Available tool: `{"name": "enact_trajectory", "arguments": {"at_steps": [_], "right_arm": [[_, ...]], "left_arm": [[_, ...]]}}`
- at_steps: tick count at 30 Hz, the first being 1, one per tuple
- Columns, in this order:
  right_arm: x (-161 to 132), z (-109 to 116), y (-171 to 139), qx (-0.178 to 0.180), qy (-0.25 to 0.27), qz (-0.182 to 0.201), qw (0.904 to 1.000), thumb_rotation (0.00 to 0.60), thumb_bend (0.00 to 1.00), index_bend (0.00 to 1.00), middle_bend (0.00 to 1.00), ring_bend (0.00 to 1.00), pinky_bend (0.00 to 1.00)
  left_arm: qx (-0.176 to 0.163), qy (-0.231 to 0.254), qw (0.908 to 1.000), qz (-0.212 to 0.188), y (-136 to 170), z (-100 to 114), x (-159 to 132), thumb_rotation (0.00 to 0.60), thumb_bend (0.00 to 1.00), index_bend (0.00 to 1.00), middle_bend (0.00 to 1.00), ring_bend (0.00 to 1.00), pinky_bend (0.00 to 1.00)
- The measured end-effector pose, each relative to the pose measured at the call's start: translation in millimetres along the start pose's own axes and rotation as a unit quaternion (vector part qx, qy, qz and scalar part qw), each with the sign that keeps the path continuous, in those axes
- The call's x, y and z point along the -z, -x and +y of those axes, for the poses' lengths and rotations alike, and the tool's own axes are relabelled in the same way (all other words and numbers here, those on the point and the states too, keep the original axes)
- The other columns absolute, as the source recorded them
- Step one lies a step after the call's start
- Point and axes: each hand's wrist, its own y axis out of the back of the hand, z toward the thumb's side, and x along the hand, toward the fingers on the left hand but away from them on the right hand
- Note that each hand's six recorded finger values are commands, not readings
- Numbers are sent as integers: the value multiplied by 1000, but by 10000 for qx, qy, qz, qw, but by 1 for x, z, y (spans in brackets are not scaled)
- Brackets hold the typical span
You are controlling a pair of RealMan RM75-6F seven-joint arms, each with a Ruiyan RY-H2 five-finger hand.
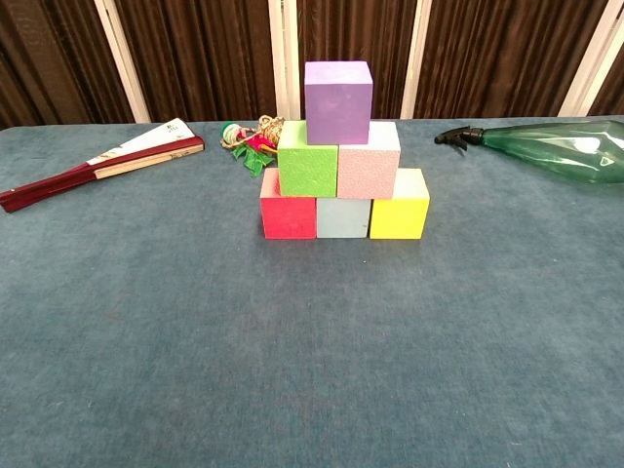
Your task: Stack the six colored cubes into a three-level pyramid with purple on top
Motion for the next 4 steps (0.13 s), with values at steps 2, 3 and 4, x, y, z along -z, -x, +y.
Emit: {"name": "enact_trajectory", "arguments": {"at_steps": [2,3,4], "right_arm": [[-1,-1,0,-40,11,2,10000,600,250,138,51,51,0],[-2,-2,0,-58,19,7,10000,600,250,137,51,51,0],[-3,-3,0,-73,19,12,10000,600,250,138,51,51,0]], "left_arm": [[-94,-107,9999,50,1,3,2,600,281,115,147,0,27],[-119,-165,9998,92,1,3,4,600,282,115,147,0,27],[-145,-227,9995,138,2,4,5,600,282,116,147,0,27]]}}
